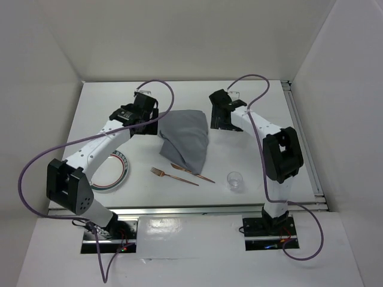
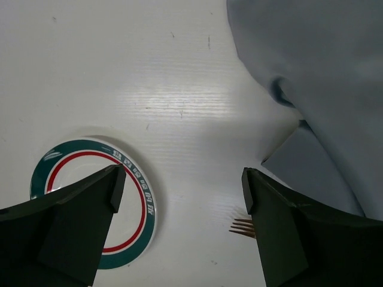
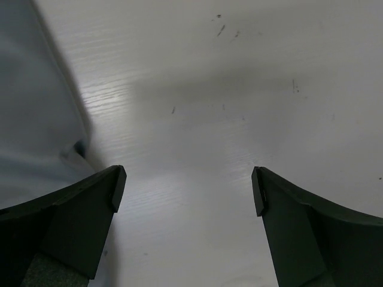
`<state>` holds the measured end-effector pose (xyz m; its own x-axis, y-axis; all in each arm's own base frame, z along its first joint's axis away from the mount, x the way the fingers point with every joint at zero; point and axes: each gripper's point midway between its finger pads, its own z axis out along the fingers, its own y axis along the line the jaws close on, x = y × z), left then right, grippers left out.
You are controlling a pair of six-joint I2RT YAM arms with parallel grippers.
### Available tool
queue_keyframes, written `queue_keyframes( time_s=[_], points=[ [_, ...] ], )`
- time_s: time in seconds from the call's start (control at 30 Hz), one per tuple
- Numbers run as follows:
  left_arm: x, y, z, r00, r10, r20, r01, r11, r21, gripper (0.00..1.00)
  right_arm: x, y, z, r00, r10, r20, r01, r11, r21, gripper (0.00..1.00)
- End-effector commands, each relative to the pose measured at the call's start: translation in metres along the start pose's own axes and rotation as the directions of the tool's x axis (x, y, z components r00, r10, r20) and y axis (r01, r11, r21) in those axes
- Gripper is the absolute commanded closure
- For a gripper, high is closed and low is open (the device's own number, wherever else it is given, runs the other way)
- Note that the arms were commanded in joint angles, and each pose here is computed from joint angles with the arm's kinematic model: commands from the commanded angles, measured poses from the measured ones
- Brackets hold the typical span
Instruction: Set the dinner table for one person
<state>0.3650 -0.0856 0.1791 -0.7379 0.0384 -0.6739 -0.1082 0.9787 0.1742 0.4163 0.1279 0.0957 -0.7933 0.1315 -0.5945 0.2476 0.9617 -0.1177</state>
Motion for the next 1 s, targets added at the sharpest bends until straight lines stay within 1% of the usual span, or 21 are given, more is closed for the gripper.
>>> queue_keyframes(
  time_s=[0.0,0.07,0.13,0.17,0.2,0.23,0.27,0.4,0.43,0.5,0.53,0.57,0.6,0.63,0.67,0.7,0.77,0.83,0.87,0.9,0.97],
  points=[
    [-0.013,-0.004,-0.014,0.998,-0.056,0.013,0.055,0.996,0.070,0.02,-0.019,0.019,-0.027,0.997,0.044,0.069,-0.036,0.993,-0.115,0.00],
    [-0.018,-0.011,-0.024,0.997,-0.074,0.033,0.069,0.988,0.140,0.11,-0.028,0.026,-0.038,0.994,0.060,0.096,-0.042,0.983,-0.180,0.00],
    [-0.015,-0.028,-0.033,0.996,-0.085,0.031,0.074,0.964,0.256,0.12,-0.036,0.033,-0.053,0.990,0.076,0.117,-0.044,0.967,-0.251,0.00],
    [-0.014,-0.037,-0.037,0.997,-0.062,0.034,0.048,0.948,0.316,0.14,-0.035,0.035,-0.055,0.990,0.071,0.120,-0.036,0.962,-0.272,0.00],
    [-0.008,-0.059,-0.040,0.999,-0.013,0.046,-0.009,0.898,0.440,0.14,-0.034,0.042,-0.062,0.991,0.061,0.115,-0.021,0.946,-0.324,0.00],
    [-0.003,-0.064,-0.042,0.999,0.004,0.035,-0.020,0.881,0.473,0.14,-0.027,0.046,-0.064,0.994,0.033,0.109,0.009,0.932,-0.362,0.00],
    [-0.002,-0.067,-0.043,1.000,-0.002,0.028,-0.012,0.875,0.484,0.14,-0.036,0.056,-0.080,0.987,0.036,0.154,0.034,0.903,-0.429,0.00],
    [0.014,-0.054,-0.025,0.985,-0.134,-0.107,0.168,0.873,0.458,0.15,-0.032,0.079,-0.108,0.982,-0.018,0.188,0.120,0.828,-0.548,0.00],
    [0.017,-0.057,-0.029,0.979,-0.151,-0.136,0.199,0.838,0.508,0.15,-0.032,0.085,-0.114,0.979,-0.037,0.202,0.146,0.814,-0.561,0.04],
    [0.015,-0.044,-0.020,0.959,-0.228,-0.167,0.282,0.803,0.525,0.19,-0.024,0.109,-0.130,0.972,-0.091,0.217,0.205,0.780,-0.592,0.07],
    [0.023,-0.045,-0.019,0.943,-0.249,-0.219,0.330,0.770,0.547,0.19,-0.021,0.118,-0.133,0.968,-0.117,0.223,0.230,0.774,-0.590,0.08],
    [0.025,-0.035,-0.014,0.927,-0.285,-0.243,0.373,0.763,0.528,0.21,-0.018,0.135,-0.148,0.958,-0.150,0.244,0.271,0.752,-0.601,0.08],
    [0.023,-0.031,-0.012,0.917,-0.309,-0.250,0.397,0.759,0.516,0.21,-0.007,0.147,-0.138,0.953,-0.194,0.233,0.297,0.752,-0.588,0.08],
    [0.033,-0.027,-0.006,0.890,-0.349,-0.295,0.454,0.750,0.481,0.21,-0.004,0.155,-0.135,0.946,-0.213,0.246,0.319,0.757,-0.570,0.08],
    [0.030,-0.014,-0.008,0.870,-0.400,-0.287,0.492,0.739,0.461,0.21,0.000,0.169,-0.142,0.939,-0.230,0.255,0.339,0.738,-0.583,0.08],
    [0.031,-0.008,-0.009,0.854,-0.431,-0.291,0.520,0.728,0.447,0.21,0.010,0.179,-0.128,0.933,-0.266,0.242,0.358,0.741,-0.568,0.08],
    [0.038,0.006,-0.010,0.816,-0.494,-0.299,0.578,0.706,0.411,0.22,0.010,0.194,-0.126,0.922,-0.284,0.262,0.385,0.731,-0.563,0.08],
    [0.035,0.018,-0.017,0.801,-0.539,-0.259,0.597,0.697,0.397,0.22,0.022,0.210,-0.110,0.912,-0.326,0.248,0.409,0.723,-0.557,0.08],
    [0.041,0.024,-0.017,0.795,-0.549,-0.257,0.606,0.701,0.376,0.22,0.018,0.223,-0.115,0.905,-0.325,0.276,0.426,0.706,-0.565,0.08],
    [0.042,0.029,-0.019,0.788,-0.560,-0.256,0.615,0.699,0.365,0.22,0.027,0.231,-0.100,0.898,-0.353,0.261,0.439,0.701,-0.562,0.08],
    [0.048,0.035,-0.016,0.783,-0.567,-0.258,0.622,0.701,0.349,0.22,0.032,0.245,-0.095,0.895,-0.365,0.259,0.446,0.687,-0.573,0.10]
  ],
)
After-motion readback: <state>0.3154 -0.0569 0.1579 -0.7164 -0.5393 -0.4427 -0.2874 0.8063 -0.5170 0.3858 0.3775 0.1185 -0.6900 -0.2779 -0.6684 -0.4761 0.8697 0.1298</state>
